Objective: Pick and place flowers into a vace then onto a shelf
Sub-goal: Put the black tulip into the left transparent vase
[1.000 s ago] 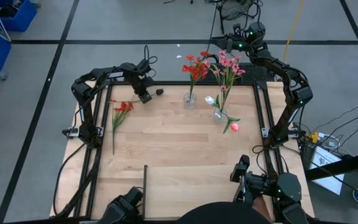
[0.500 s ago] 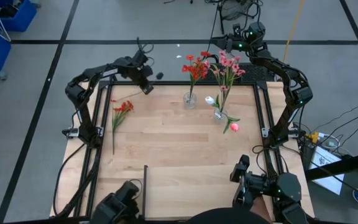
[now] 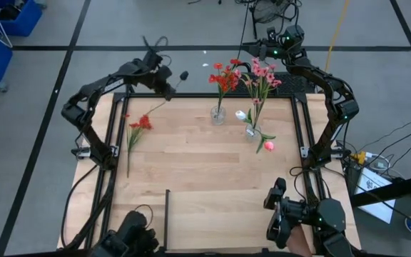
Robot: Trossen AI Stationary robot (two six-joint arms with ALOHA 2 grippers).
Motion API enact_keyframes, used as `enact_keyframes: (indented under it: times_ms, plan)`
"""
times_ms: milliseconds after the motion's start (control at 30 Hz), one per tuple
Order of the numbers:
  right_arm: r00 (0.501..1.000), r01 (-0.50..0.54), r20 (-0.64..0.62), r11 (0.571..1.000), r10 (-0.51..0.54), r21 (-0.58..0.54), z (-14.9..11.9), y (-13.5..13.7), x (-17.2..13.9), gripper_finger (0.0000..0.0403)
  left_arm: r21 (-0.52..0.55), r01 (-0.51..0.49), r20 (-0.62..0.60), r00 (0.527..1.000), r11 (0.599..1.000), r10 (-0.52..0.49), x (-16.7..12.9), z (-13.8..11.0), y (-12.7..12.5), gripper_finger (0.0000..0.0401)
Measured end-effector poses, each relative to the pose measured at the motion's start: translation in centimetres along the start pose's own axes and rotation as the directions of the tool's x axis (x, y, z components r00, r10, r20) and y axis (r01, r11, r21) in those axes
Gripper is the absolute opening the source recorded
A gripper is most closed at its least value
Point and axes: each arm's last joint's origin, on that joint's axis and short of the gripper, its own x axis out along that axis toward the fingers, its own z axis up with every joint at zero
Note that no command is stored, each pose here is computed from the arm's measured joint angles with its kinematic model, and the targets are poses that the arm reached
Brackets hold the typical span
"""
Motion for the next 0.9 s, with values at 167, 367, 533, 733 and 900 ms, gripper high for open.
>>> enact_keyframes:
  times_ms: [167, 367, 533, 733, 900]
  plan:
    - [1.0, -0.002, -0.001, 1.0, 0.002, 0.024, 0.0, 0.0, 0.0, 0.0226, -0.028, 0.081, 0.232, 0.97, 0.996, -0.072, -4.3, 1.7, -1.8, 0.0005]
    - [1.0, -0.003, -0.001, 1.0, 0.003, 0.024, 0.0, 0.0, 0.0, 0.0226, -0.023, 0.221, 0.49, 0.852, 0.975, -0.182, -8.4, 3.7, -4.0, 0.0006]
    - [1.0, -0.004, -0.001, 1.0, 0.004, 0.024, 0.0, 0.1, 0.1, 0.0226, 0.061, 0.313, 0.699, 0.664, 0.948, -0.265, -10.5, 6.1, -5.8, 0.0003]
    - [1.0, -0.017, -0.009, 1.0, 0.017, 0.023, -0.2, 0.4, 0.6, 0.0226, 0.075, 0.344, 0.828, 0.502, 0.936, -0.251, -10.4, 7.6, -8.5, 0.0004]
    - [0.999, -0.036, -0.019, 0.999, 0.036, 0.014, -0.5, 0.9, 1.2, 0.0226, 0.027, 0.386, 0.844, 0.485, 0.922, -0.228, -7.2, 8.2, -10.5, 0.0004]
